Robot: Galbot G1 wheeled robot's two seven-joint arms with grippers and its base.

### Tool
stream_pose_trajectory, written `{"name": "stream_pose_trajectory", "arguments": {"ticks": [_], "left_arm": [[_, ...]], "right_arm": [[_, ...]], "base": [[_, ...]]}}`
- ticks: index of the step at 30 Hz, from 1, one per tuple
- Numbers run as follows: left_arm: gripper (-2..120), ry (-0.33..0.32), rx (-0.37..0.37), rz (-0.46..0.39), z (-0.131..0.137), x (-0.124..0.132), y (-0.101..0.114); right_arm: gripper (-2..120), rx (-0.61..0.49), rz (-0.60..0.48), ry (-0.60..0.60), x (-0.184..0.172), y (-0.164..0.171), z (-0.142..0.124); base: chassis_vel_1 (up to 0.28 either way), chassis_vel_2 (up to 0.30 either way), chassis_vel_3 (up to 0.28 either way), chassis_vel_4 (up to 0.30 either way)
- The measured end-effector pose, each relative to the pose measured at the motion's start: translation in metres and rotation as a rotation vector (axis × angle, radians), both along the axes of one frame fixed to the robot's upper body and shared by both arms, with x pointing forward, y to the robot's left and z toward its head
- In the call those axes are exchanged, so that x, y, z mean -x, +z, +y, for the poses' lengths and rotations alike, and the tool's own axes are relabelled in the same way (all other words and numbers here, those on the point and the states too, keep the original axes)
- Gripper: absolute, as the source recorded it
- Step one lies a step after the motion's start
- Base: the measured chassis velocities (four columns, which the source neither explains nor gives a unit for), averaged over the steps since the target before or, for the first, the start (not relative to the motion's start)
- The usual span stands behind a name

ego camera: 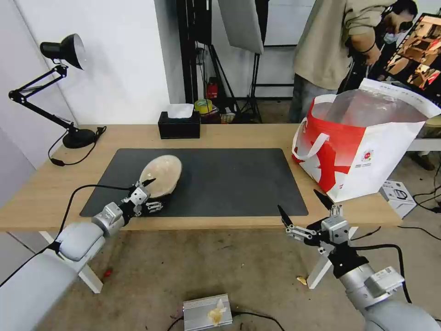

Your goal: Pick up the trash from the table and place it into the takeout bag.

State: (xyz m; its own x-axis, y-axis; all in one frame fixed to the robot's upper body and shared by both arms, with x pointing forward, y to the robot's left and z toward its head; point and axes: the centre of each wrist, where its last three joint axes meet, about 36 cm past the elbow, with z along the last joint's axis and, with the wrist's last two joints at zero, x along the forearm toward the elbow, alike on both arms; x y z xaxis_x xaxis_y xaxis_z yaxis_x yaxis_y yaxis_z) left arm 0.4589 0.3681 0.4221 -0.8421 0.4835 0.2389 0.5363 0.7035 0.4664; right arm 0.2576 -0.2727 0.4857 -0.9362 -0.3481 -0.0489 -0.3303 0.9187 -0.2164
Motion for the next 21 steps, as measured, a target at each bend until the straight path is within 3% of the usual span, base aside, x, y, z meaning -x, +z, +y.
{"name": "stream_pose_trajectory", "arguments": {"ticks": [15, 21], "left_arm": [[3, -0.007, 0.025, -0.001, -0.0078, 0.0025, -0.0044], [3, -0.013, 0.033, -0.011, -0.0082, 0.004, -0.0061]], "right_arm": [[100, 0.0, 0.0, 0.0, 0.0, 0.0, 0.0], [100, 0.0, 0.0, 0.0, 0.0, 0.0, 0.0]], "base": [[0.0, 0.0, 0.0, 0.0], [0.0, 0.0, 0.0, 0.0]]}}
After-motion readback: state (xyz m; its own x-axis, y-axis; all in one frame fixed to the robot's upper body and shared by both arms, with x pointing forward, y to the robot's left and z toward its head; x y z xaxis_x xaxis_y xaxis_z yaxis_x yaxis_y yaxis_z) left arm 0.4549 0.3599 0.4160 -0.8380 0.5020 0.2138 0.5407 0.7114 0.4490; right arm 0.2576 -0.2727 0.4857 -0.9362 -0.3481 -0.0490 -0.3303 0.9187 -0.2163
